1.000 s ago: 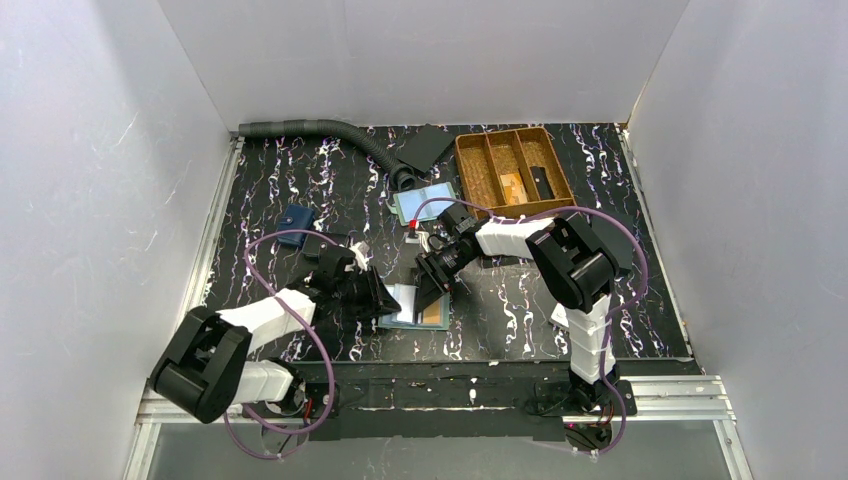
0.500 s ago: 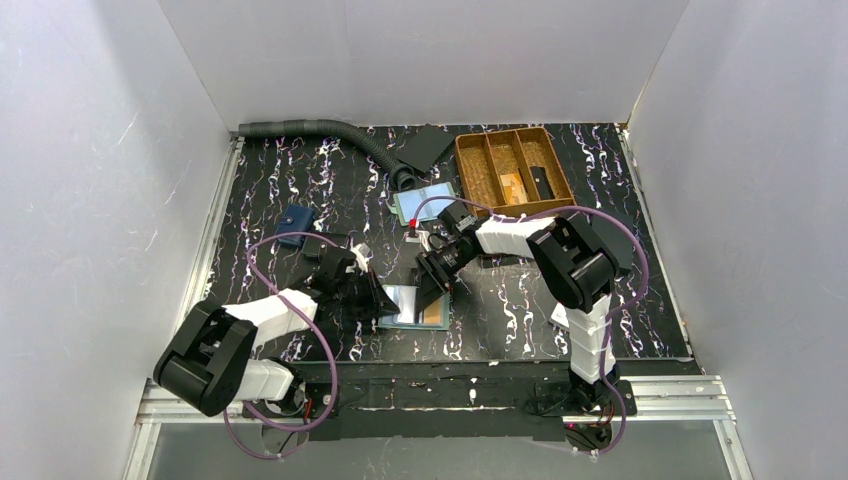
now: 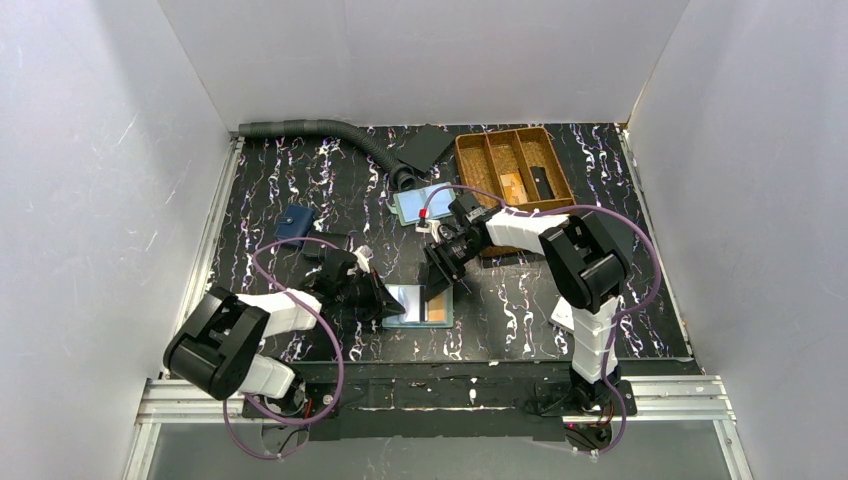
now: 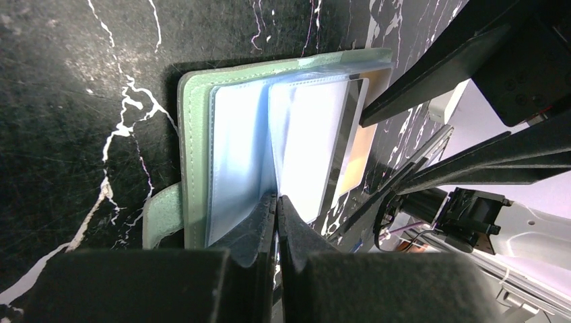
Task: Take the credit cards out of the card holder
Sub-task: Remove the credit card from the card holder.
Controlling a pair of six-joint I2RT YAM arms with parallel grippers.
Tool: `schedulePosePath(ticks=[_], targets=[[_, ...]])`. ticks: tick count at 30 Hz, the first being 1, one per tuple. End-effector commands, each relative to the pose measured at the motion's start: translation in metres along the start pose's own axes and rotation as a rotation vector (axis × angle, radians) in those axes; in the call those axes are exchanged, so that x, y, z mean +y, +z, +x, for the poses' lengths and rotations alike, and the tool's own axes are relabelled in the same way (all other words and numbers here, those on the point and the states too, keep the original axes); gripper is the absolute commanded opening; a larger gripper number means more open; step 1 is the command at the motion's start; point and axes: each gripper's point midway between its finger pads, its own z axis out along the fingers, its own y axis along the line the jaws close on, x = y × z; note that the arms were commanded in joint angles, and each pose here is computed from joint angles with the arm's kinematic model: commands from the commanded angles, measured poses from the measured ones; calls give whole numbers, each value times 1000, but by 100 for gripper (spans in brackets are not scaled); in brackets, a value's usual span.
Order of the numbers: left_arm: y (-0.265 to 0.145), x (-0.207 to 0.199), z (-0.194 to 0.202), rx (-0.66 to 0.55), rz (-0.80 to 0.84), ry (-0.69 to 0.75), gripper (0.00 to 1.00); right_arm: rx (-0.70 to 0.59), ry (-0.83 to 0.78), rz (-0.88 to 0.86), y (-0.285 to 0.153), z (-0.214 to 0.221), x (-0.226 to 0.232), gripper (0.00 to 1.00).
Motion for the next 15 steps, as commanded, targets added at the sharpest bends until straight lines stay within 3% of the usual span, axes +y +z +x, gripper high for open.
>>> schedulePosePath(ticks=[1, 15], targets=[[3, 20, 10, 18, -58, -44, 0, -5, -25, 119, -9, -4, -20, 55], [10, 58, 27, 59, -181, -136, 0, -60, 223, 161, 1, -2, -32, 57]])
